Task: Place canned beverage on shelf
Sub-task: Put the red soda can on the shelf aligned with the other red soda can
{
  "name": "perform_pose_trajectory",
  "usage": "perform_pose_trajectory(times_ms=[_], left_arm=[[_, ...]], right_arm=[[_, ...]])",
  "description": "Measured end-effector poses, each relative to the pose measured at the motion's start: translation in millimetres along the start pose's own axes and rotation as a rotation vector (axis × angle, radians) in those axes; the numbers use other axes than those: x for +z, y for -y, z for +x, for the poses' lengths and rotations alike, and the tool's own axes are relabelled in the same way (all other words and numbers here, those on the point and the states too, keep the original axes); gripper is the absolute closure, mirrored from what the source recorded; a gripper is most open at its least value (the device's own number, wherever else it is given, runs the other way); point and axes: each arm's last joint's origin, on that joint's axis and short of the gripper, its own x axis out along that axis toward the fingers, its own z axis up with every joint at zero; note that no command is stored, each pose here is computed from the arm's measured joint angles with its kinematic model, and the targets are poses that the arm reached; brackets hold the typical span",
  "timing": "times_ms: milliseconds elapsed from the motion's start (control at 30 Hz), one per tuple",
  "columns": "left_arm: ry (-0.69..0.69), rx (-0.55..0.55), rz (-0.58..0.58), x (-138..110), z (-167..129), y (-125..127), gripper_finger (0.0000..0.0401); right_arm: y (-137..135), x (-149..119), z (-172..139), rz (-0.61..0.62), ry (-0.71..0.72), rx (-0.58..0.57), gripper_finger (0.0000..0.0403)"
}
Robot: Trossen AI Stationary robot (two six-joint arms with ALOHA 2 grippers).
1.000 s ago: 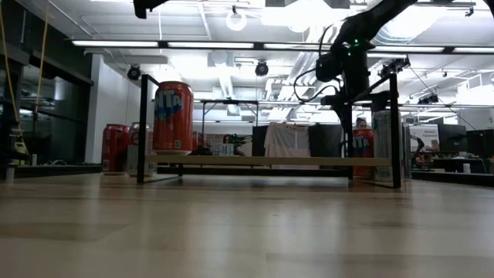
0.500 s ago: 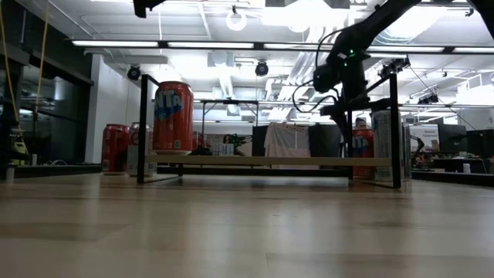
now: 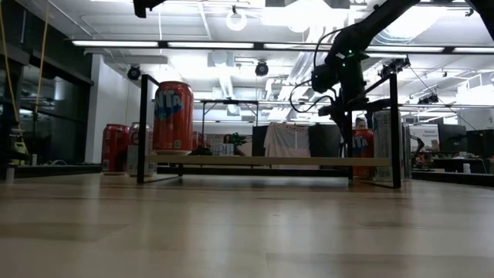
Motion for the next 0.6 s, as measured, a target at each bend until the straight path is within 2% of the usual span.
perform_pose_trajectory(times_ms=[200,367,467,600], left_arm=[[0.002,0.003,0.000,0.1,0.0,-0.1,0.0064],[0.006,0.003,-0.002,0.5,0.0,0.0,0.0064],[0.005,0.003,-0.002,0.5,0.0,0.0,0.0064],[0.006,0.003,-0.002,0.5,0.0,0.0,0.0064]], right_arm=[[-3.3,2.7,-45.0,-0.105,0.149,0.058,0.0128],[-9.2,4.4,-108.7,-0.245,0.305,0.185,0.0128],[-21.4,-10.9,-146.7,-0.375,0.379,0.264,0.0128],[-44.7,-50.6,-186.0,-0.555,0.431,0.367,0.0128]])
